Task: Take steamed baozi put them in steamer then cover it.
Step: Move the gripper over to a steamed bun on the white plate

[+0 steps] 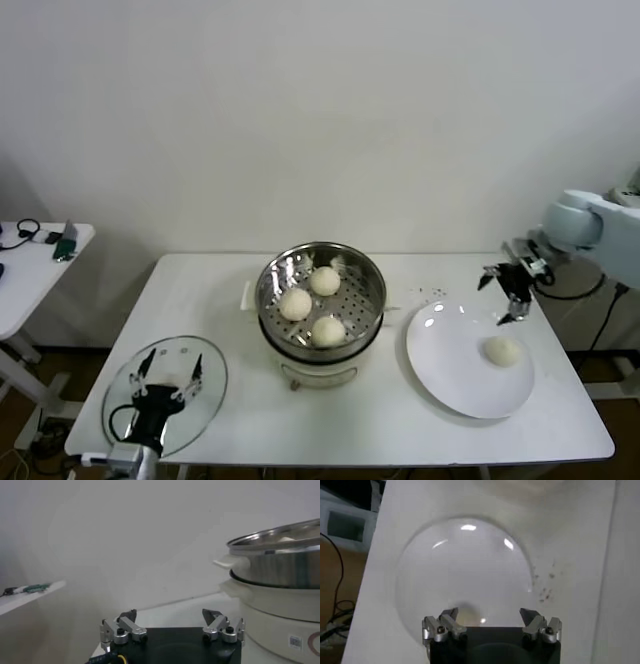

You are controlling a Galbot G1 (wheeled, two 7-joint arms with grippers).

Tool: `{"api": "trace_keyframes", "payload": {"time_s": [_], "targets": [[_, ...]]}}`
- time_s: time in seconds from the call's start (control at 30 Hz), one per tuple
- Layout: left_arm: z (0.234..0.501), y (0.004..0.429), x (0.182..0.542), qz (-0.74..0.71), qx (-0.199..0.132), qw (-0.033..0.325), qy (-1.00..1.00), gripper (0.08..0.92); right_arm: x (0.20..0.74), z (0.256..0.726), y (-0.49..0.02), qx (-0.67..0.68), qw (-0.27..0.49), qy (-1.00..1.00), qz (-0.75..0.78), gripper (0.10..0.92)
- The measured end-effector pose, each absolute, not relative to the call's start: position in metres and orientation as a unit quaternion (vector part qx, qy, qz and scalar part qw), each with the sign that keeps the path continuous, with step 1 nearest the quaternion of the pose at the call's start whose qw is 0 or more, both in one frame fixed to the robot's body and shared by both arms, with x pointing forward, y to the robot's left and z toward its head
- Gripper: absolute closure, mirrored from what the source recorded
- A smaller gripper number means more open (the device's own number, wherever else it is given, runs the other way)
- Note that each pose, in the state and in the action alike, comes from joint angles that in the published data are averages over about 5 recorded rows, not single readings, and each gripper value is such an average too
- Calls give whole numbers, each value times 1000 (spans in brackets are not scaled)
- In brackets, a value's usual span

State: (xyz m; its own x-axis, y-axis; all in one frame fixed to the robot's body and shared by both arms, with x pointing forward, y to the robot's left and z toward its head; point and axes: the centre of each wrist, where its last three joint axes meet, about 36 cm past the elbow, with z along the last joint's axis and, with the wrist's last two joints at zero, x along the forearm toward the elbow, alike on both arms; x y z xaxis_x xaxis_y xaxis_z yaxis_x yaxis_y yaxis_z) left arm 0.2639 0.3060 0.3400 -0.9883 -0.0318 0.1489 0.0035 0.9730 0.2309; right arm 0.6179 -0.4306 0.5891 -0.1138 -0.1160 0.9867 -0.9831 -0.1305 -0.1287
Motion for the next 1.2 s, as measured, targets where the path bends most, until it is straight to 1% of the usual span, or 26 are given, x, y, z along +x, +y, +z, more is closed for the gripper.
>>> {"api": "trace_keyframes", "payload": {"time_s": [0.2,0.43,0.8,1.2], "targets": [[339,306,262,-118,8,80,-990,177,604,552,-461,513,435,-526,520,200],[337,308,259,-120,10,86,-989,177,599,517,-478,502,458,-527,511,200],[334,311,259,-126,11,91,-988,177,607,479,-479,498,471,-516,514,200],[332,311,259,-130,10,94,-987,177,621,456,-464,502,473,-503,521,200]]}}
